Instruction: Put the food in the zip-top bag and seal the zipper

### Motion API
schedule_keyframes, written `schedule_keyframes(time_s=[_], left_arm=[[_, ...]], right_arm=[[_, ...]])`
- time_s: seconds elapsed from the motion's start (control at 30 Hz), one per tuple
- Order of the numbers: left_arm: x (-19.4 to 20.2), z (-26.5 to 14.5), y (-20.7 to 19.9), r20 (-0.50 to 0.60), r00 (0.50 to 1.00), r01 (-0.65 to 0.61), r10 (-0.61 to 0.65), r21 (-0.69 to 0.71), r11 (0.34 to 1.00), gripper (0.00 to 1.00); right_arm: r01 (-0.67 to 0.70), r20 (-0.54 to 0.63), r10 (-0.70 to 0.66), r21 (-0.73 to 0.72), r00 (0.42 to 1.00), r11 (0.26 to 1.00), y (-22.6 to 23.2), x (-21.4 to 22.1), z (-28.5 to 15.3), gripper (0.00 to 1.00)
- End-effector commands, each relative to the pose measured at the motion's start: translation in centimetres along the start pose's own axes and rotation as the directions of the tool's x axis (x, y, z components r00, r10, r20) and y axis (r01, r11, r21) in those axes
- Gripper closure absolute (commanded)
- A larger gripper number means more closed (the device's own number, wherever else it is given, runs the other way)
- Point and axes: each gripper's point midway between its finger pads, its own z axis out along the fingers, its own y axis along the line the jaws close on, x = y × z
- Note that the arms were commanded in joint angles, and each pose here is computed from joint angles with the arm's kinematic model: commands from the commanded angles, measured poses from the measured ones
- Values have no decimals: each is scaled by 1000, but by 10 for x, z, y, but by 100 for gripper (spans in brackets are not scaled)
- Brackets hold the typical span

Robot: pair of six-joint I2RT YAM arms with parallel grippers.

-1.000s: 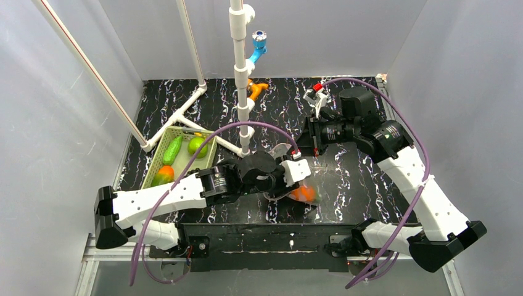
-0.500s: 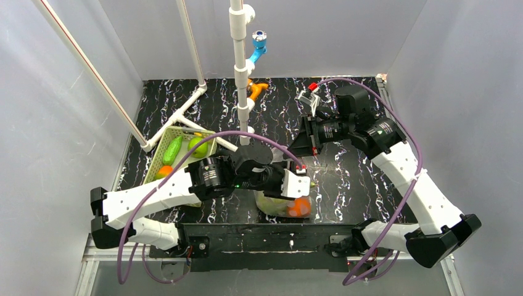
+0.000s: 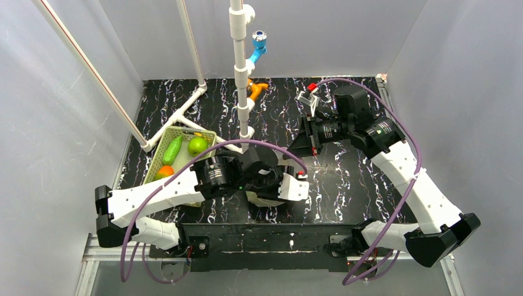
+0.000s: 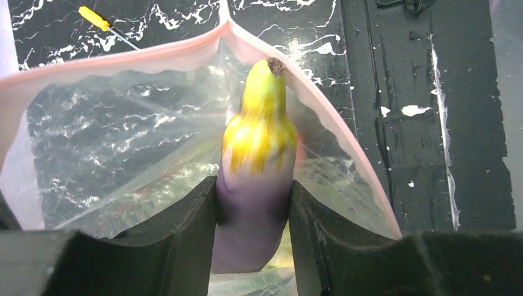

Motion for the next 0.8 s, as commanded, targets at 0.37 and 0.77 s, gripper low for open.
schedule_keyframes(time_s=[0.37, 0.77], left_arm=[[32, 10, -10, -147, 950, 271, -277, -54, 961, 74], [-28, -25, 17, 182, 869, 479, -460, -83, 874, 12]], right_arm=[[113, 212, -109, -8, 971, 994, 59, -34, -32, 99], [46, 162, -67, 134, 985, 990, -2, -22, -11, 99]])
